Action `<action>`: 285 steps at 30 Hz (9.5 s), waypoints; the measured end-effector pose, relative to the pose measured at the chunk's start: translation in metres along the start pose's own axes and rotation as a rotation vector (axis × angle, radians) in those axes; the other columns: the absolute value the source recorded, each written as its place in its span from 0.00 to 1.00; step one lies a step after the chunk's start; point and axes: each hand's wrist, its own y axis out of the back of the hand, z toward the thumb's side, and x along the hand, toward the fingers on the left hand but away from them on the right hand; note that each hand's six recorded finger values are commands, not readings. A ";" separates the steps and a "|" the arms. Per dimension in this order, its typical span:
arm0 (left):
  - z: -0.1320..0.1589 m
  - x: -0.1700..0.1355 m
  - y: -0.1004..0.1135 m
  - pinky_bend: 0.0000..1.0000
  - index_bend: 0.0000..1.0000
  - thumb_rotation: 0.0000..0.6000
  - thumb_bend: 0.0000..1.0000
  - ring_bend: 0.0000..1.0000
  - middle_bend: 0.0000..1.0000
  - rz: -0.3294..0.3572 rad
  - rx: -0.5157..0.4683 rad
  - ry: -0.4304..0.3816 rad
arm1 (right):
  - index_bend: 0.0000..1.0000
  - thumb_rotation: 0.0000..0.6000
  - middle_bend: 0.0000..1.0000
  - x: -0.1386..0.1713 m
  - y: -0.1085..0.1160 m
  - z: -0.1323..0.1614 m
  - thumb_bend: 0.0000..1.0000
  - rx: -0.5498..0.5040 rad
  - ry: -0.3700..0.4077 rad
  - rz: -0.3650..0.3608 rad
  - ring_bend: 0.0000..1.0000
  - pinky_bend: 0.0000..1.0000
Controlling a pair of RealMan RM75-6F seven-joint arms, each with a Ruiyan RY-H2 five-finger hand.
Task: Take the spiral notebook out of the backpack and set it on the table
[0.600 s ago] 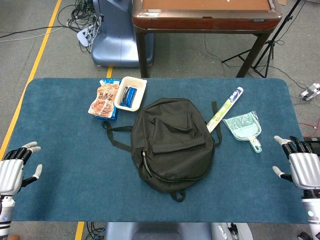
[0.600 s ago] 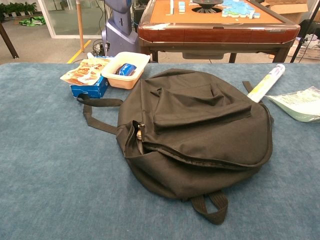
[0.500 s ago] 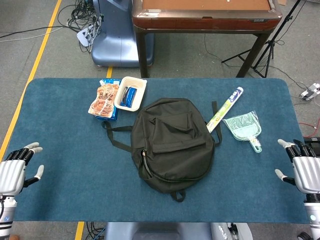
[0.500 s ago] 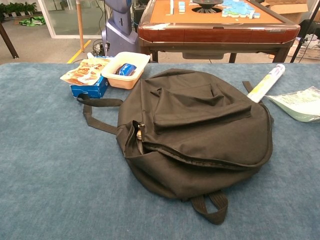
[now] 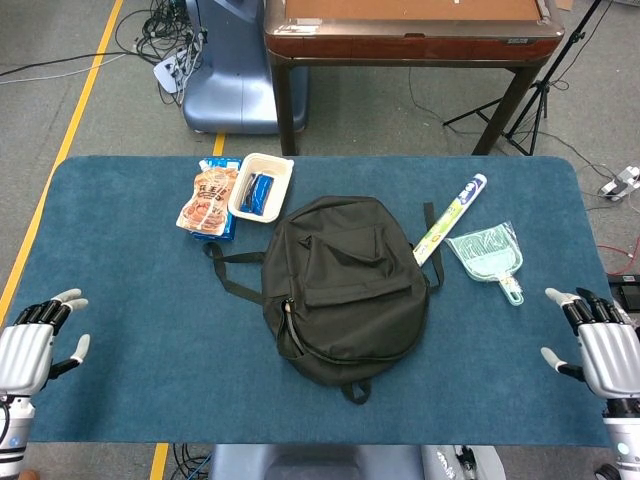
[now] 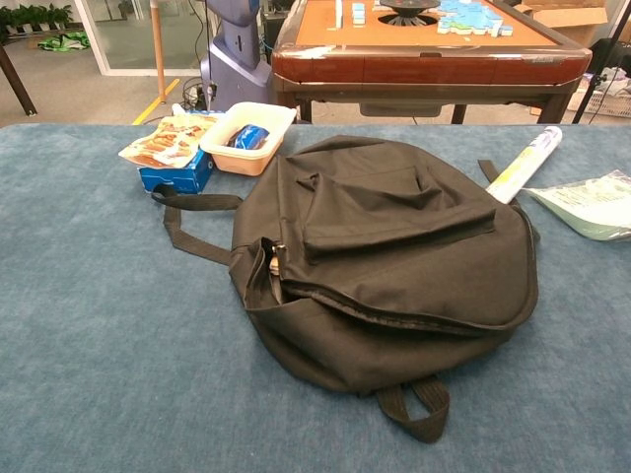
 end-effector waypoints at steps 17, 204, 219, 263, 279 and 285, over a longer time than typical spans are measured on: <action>-0.005 -0.010 0.006 0.22 0.29 1.00 0.35 0.25 0.23 0.011 -0.006 0.001 | 0.22 1.00 0.27 0.010 -0.002 0.005 0.16 -0.035 0.012 0.000 0.14 0.23; 0.329 0.171 -0.165 0.29 0.22 1.00 0.29 0.25 0.23 -0.259 0.111 -0.787 | 0.72 1.00 0.58 -0.208 -0.058 0.339 0.81 -0.643 0.238 0.164 0.38 0.15; 0.334 0.168 -0.177 0.28 0.16 1.00 0.27 0.22 0.19 -0.238 0.211 -0.775 | 0.72 1.00 0.58 -0.206 -0.057 0.339 0.81 -0.655 0.238 0.162 0.38 0.15; 0.331 0.189 -0.181 0.29 0.26 1.00 0.32 0.25 0.18 -0.172 0.235 -0.688 | 0.72 1.00 0.58 -0.207 -0.060 0.334 0.81 -0.683 0.218 0.178 0.38 0.16; 0.335 0.189 -0.169 0.54 0.50 1.00 0.40 0.49 0.46 -0.084 0.219 -0.742 | 0.72 1.00 0.58 -0.213 -0.058 0.329 0.81 -0.718 0.180 0.185 0.38 0.17; 0.343 0.187 -0.156 0.66 0.64 1.00 0.41 0.61 0.64 -0.018 0.176 -0.773 | 0.72 1.00 0.58 -0.216 -0.056 0.326 0.81 -0.741 0.160 0.194 0.38 0.18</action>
